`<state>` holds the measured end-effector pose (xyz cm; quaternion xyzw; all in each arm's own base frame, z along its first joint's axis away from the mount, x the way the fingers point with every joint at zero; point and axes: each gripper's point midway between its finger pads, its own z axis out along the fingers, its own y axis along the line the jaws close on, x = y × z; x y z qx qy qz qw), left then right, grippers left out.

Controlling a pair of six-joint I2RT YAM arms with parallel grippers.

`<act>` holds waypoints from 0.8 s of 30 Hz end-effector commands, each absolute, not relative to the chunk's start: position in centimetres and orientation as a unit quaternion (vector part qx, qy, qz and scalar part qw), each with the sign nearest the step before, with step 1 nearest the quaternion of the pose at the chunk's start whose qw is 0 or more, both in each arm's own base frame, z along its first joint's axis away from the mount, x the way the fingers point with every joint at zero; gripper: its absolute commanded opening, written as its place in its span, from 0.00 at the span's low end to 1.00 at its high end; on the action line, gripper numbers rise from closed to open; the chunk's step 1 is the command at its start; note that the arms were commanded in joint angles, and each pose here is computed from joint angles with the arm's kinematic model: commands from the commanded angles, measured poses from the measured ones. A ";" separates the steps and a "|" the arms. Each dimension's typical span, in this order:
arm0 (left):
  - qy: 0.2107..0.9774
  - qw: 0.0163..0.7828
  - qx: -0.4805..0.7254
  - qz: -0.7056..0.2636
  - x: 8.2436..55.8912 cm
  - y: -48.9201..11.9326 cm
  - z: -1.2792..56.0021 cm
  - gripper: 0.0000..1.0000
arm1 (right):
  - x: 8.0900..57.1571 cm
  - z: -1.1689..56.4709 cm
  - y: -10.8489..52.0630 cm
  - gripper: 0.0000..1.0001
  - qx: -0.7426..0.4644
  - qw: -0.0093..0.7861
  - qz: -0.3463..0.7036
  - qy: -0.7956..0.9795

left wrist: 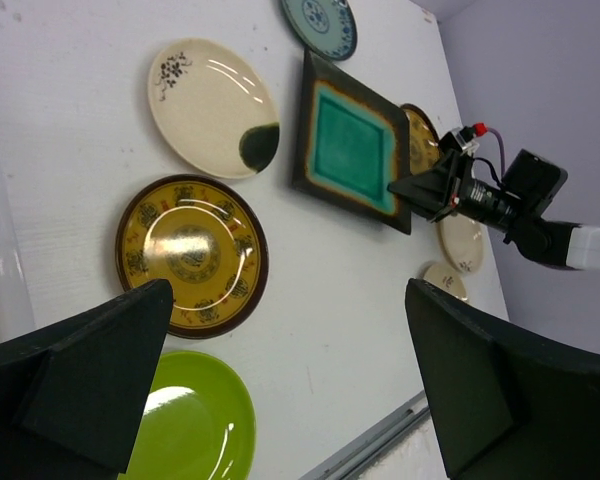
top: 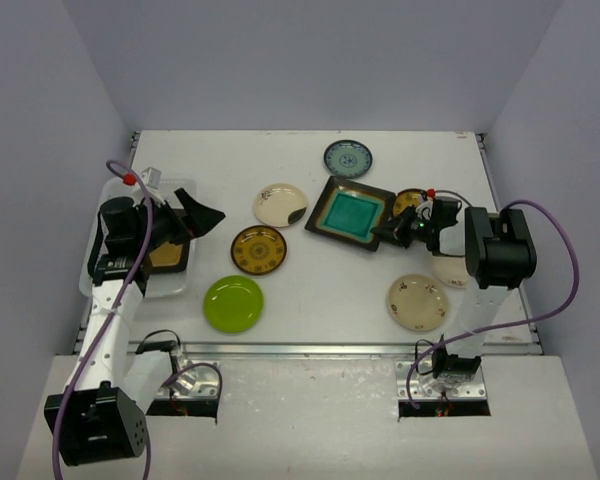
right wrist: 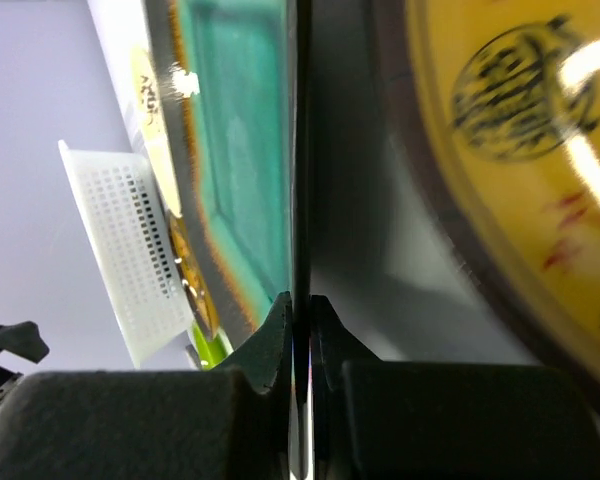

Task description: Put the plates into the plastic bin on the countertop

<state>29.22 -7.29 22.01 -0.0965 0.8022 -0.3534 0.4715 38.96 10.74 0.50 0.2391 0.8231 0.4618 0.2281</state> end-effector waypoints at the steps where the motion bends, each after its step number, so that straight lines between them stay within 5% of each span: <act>1: 0.783 0.487 -0.044 -0.383 29.3 -9.0 23.7 1.00 | 40.3 7.9 11.1 0.00 0.190 0.305 0.499 0.788; 19: 0.735 0.418 0.023 -0.533 30.9 -18.7 26.9 1.00 | 29.5 20.2 21.9 0.00 -0.021 0.266 0.614 0.743; 24: 0.755 0.413 0.008 -0.508 31.6 -18.9 25.3 0.90 | 27.6 22.4 23.2 0.00 -0.061 0.272 0.618 0.735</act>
